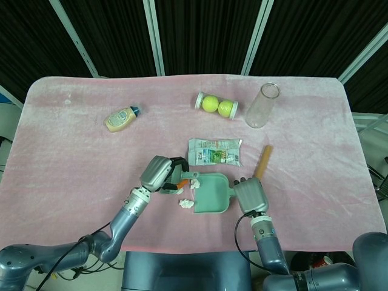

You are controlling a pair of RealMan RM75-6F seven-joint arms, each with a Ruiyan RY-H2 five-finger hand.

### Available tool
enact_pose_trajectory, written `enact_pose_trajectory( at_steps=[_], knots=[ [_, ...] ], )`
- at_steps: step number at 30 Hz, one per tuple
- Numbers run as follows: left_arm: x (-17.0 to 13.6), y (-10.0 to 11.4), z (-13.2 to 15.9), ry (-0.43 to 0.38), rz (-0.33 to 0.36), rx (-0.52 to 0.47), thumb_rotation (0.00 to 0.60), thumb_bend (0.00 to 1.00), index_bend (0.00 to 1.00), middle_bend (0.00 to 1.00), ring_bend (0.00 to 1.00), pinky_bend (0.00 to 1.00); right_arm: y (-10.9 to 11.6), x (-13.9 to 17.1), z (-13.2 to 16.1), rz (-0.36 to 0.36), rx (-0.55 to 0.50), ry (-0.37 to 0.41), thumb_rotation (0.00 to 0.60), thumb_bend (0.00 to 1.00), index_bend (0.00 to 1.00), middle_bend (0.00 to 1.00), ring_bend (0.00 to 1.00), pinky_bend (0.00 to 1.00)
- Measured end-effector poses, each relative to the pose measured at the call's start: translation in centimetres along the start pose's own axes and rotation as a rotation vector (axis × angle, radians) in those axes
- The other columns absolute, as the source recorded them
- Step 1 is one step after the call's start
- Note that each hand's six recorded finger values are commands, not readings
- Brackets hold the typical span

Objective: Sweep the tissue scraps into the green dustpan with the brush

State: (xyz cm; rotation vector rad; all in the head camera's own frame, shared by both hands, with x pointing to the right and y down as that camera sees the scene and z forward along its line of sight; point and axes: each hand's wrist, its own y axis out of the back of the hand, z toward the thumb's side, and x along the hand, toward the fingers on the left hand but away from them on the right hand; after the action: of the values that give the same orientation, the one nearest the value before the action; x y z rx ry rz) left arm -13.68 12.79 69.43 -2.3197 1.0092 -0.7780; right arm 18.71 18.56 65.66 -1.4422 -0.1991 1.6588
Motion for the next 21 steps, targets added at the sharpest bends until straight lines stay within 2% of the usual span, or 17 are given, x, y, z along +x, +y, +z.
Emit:
enact_pose_trajectory(
  at_steps=[7,14,21],
  knots=[
    [-0.5,-1.4,-0.2,0.006,-0.018,-0.019,0.6,0.37,0.55,0.64,0.83,0.97,0.2,0.0,0.2,-0.005,0.002,0.005,0.6,0.39,0.51,0.5,0.6,0.73],
    [-0.1,-3.1,1.4,-0.02,-0.022,-0.062,0.6,0.37,0.55,0.64,0.83,0.97,-0.1,0.0,0.3,-0.001,0.006,0.006,0.6,0.39,0.51,0.5,0.6,0.73],
    [0.9,-4.3,3.5,-0.049,0.003,-0.114,0.6,0.37,0.55,0.64,0.83,0.97,0.1,0.1,0.0,-0.003,0.002,0.001,0.6,0.39,0.51,0.5,0.6,0.73]
  ],
)
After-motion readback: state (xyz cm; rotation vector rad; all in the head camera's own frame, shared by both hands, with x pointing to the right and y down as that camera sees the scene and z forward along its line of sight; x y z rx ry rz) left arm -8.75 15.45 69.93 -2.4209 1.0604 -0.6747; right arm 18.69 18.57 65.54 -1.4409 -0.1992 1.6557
